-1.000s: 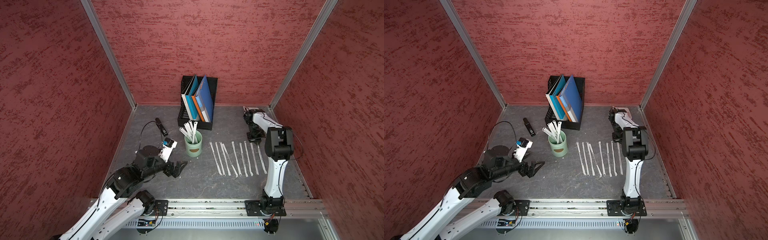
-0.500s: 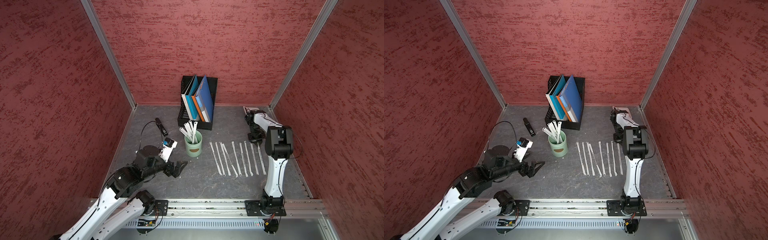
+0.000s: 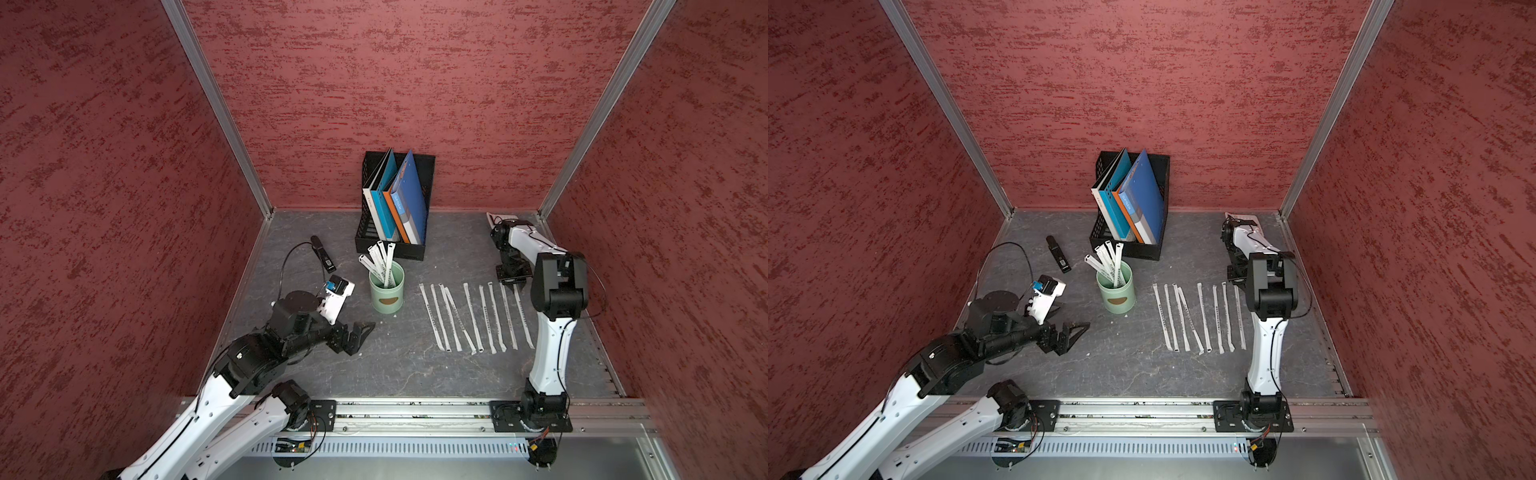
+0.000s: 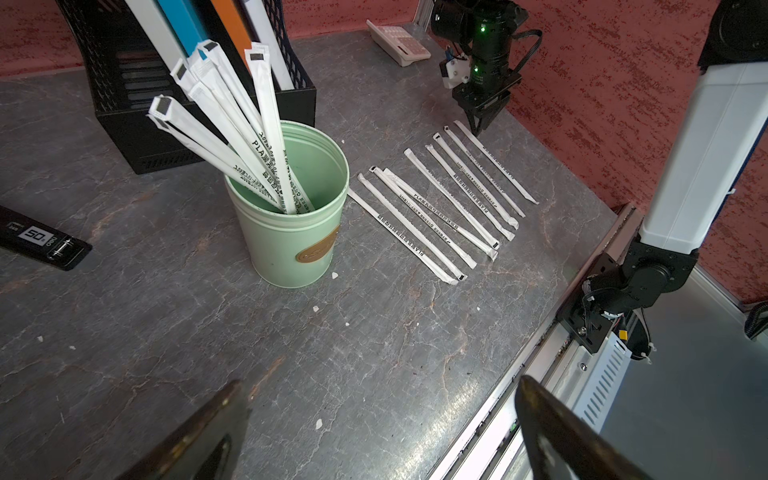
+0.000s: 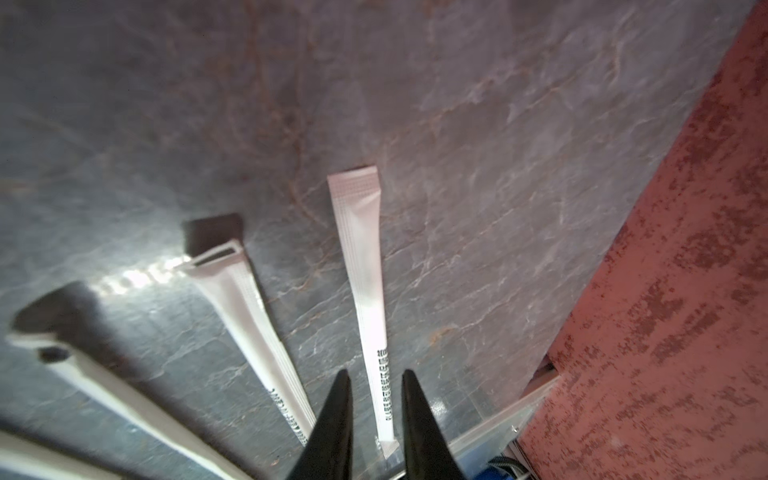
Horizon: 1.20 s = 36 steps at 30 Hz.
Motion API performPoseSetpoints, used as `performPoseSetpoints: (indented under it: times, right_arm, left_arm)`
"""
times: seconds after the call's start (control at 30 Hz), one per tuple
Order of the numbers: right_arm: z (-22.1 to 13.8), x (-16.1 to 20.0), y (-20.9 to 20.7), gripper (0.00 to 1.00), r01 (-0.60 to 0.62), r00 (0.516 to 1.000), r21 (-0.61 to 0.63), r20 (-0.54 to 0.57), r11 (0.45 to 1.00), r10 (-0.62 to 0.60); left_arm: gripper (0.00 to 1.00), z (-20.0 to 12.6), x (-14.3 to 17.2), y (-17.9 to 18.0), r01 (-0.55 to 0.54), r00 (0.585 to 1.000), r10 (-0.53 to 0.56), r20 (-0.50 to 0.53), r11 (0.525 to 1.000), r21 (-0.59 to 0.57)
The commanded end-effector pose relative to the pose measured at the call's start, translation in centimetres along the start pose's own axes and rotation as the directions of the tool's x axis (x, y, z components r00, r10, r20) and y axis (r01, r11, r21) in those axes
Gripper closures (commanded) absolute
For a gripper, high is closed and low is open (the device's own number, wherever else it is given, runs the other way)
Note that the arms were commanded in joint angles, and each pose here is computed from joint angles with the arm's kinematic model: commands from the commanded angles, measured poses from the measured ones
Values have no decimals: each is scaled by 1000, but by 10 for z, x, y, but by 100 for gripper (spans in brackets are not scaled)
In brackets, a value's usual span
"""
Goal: Take the straws out of the storage container
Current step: Place the straw at the center of the board.
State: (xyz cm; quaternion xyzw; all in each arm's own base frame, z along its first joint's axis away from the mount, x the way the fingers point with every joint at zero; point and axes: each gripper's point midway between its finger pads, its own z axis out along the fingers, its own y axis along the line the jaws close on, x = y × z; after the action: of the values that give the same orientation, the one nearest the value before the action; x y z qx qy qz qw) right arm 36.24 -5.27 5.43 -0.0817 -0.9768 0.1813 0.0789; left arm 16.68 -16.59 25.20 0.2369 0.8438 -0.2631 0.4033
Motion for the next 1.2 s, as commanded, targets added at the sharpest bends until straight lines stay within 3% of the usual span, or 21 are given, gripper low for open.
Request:
performPoseSetpoints:
  times: [0.0,0.1,0.23,0.4,0.47,0.57,0.77,1.17]
  right_arm:
    - [-69,-4,14,77,-10,971,-112,235,994,36]
    - [-124,7,56,73,87,910,-178,414,980,-5]
    - [-190,30,129,69,237,818,-310,575,921,-17]
    - [-258,67,222,66,462,717,-423,695,780,-48]
    - [-274,77,248,66,514,698,-444,714,734,-57]
    - [-289,85,279,66,561,688,-472,723,680,-66]
    - [-295,89,315,67,592,693,-512,718,622,-69]
    - [-290,82,338,68,590,704,-510,705,626,-88]
  left_arm:
    - [1,-3,-1,1,-5,1000,5,7,1000,-8]
    - [1,-2,-1,2,-3,1000,3,3,1000,-11]
    - [1,-2,-1,3,-2,1000,2,6,1000,-17]
    - [0,-5,-3,6,0,1000,0,20,999,-35]
    - [1,-5,-3,7,0,1000,1,21,999,-44]
    - [1,-5,-3,8,2,1000,-1,21,999,-50]
    - [0,-4,-2,9,3,1000,-2,15,999,-54]
    - [1,-3,-2,8,2,1000,-2,13,999,-49]
